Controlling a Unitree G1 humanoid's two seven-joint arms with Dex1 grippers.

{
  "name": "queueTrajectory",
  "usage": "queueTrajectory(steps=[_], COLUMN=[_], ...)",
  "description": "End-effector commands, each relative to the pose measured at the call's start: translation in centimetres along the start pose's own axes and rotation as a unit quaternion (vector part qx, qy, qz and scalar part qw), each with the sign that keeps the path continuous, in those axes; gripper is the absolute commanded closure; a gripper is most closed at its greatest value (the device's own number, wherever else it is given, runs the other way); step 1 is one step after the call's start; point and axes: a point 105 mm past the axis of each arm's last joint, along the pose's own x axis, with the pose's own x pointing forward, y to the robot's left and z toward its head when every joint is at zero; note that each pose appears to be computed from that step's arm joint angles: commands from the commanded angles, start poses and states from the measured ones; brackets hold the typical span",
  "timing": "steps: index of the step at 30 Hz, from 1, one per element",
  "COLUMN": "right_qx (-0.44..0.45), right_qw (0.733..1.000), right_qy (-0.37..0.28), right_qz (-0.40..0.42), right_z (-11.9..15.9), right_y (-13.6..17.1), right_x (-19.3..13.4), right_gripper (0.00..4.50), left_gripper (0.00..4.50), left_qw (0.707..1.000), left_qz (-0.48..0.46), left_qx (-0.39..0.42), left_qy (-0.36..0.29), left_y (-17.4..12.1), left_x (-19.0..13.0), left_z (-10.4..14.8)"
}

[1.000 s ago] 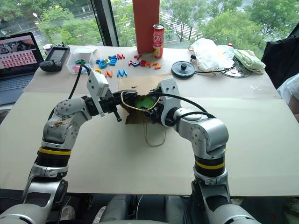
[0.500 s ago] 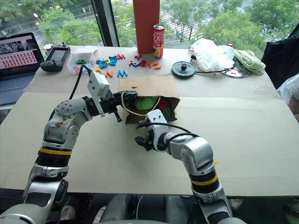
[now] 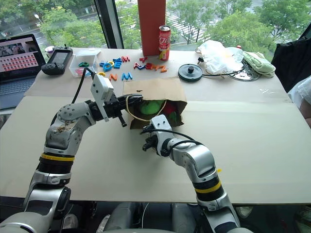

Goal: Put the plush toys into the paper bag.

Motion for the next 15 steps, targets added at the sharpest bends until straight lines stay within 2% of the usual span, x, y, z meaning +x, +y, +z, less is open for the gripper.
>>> queueTrajectory(steps=[1, 4, 6, 11, 13, 15], right_qx=[0.009, 0.015, 0.002, -0.118, -0.162, -0.180], right_qw=[0.999, 0.998, 0.996, 0.978, 0.963, 0.955], right_qy=[-0.039, -0.059, -0.086, -0.169, -0.214, -0.234], right_qz=[-0.004, -0.011, -0.016, -0.030, -0.027, -0.027], right_z=[1.4, 2.1, 3.4, 7.9, 10.2, 11.5], right_y=[-0.3, -0.8, -1.6, -2.6, -2.1, -1.8], right_x=[-0.5, -1.0, -2.5, -7.6, -9.8, -10.9], right_gripper=[4.49, 4.49, 4.49, 4.49, 4.49, 4.49], left_gripper=[4.50, 4.50, 4.50, 4.50, 4.50, 4.50], left_qw=[1.000, 1.000, 0.999, 0.988, 0.974, 0.961], left_qz=[0.001, 0.003, 0.014, 0.068, 0.094, 0.104], left_qx=[0.021, 0.019, -0.002, -0.107, -0.170, -0.219], left_qy=[-0.016, -0.017, -0.029, -0.086, -0.120, -0.137], left_y=[0.1, 0.2, 0.6, 2.8, 4.0, 4.4], left_x=[-0.1, 0.0, 0.0, -0.2, -0.6, -0.8], left_z=[1.3, 1.3, 1.7, 3.2, 3.9, 4.1])
